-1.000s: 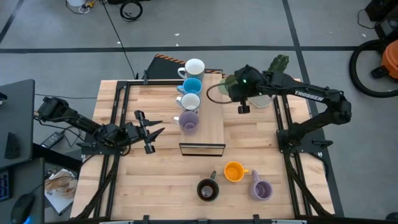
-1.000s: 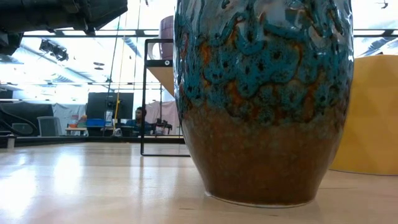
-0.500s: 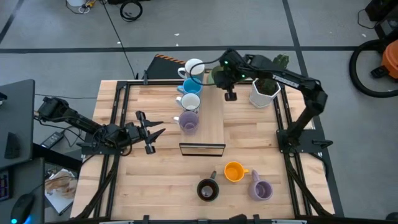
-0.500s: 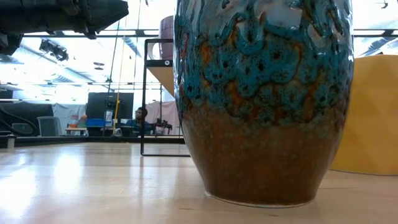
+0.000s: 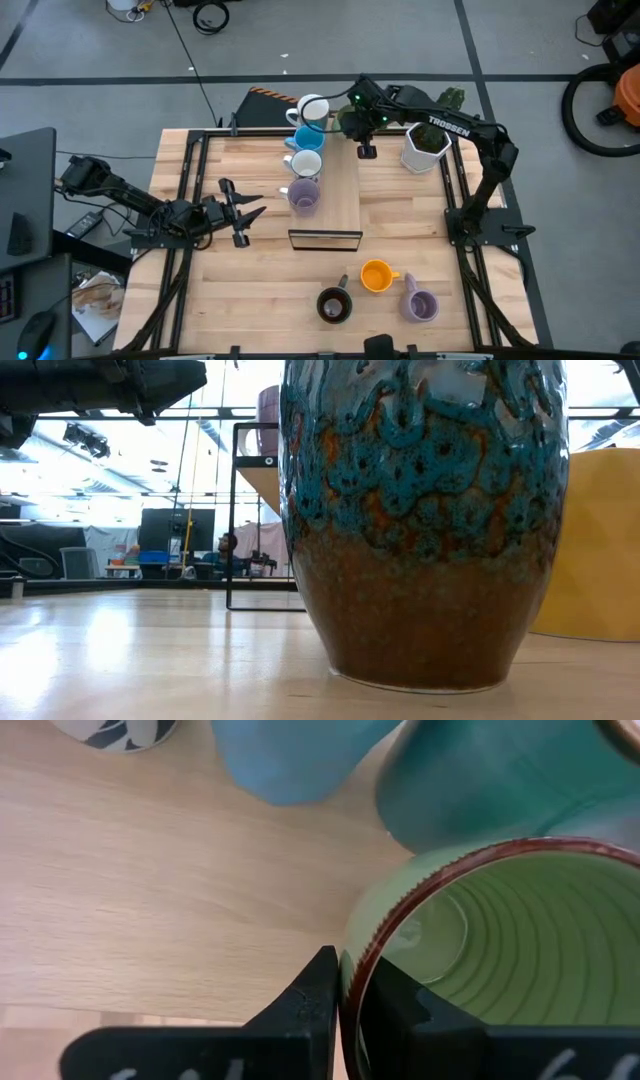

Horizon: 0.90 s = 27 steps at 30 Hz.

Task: Place coffee mugs
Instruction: Put the green patterned mug on the shelf

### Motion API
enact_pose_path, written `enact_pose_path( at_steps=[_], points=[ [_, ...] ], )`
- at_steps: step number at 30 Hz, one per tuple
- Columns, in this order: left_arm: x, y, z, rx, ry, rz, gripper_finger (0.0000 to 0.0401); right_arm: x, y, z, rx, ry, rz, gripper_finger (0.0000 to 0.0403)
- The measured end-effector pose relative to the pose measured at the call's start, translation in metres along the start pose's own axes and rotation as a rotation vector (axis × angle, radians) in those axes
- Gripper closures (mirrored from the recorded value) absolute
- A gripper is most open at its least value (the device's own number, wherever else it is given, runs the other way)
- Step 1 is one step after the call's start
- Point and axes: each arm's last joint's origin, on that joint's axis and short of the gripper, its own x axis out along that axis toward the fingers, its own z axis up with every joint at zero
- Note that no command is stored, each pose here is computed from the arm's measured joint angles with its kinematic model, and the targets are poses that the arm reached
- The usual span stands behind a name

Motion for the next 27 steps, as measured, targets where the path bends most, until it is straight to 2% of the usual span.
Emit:
enact_pose_path(
  at_steps=[14,27],
  points=[
    [0.0,-0.0004,-0.0012,0.008,0.01,-0.004,0.0259,-0.0008,-0.0019,0.0004,0.017,0.014,-0.047,0.0344],
    [0.0,-0.0004,-0.0012,0.009,0.01,-0.003,0.0259,-0.001,-0.0049,0.0015,0.035,0.049,-0.141,0.0265]
  ],
)
